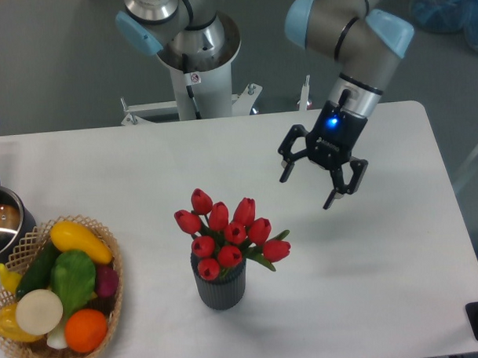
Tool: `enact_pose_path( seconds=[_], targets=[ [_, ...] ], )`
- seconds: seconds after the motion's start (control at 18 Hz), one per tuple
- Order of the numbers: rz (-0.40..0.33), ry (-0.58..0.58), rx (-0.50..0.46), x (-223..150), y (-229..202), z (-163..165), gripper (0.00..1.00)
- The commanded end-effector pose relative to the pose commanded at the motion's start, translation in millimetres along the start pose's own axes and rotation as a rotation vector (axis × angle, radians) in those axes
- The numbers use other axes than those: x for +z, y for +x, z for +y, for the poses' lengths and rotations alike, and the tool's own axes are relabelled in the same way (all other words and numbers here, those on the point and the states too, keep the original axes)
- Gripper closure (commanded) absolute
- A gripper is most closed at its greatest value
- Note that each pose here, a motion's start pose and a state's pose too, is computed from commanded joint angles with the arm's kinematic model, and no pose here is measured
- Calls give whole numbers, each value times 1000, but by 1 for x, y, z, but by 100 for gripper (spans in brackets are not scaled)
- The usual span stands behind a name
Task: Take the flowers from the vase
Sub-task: 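Move the open gripper down toward the red tulip stems above the vase, then position the open gripper around the tulip stems just above the vase rim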
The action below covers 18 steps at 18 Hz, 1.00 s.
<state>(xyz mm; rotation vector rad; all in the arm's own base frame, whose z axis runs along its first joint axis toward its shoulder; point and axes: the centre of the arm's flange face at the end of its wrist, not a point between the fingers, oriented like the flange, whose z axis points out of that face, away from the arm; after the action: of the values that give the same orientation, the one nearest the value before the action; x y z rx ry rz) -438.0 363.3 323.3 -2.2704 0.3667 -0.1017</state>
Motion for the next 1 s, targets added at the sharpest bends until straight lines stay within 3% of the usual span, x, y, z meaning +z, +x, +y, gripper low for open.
enact_pose_path(
  seconds=[0.28,0.61,1.0],
  targets=[
    [17,135,-49,6,5,-9,0],
    [41,167,47,54,-1,-19,0],
    [57,215,53,60,-1,-31,0]
  ],
)
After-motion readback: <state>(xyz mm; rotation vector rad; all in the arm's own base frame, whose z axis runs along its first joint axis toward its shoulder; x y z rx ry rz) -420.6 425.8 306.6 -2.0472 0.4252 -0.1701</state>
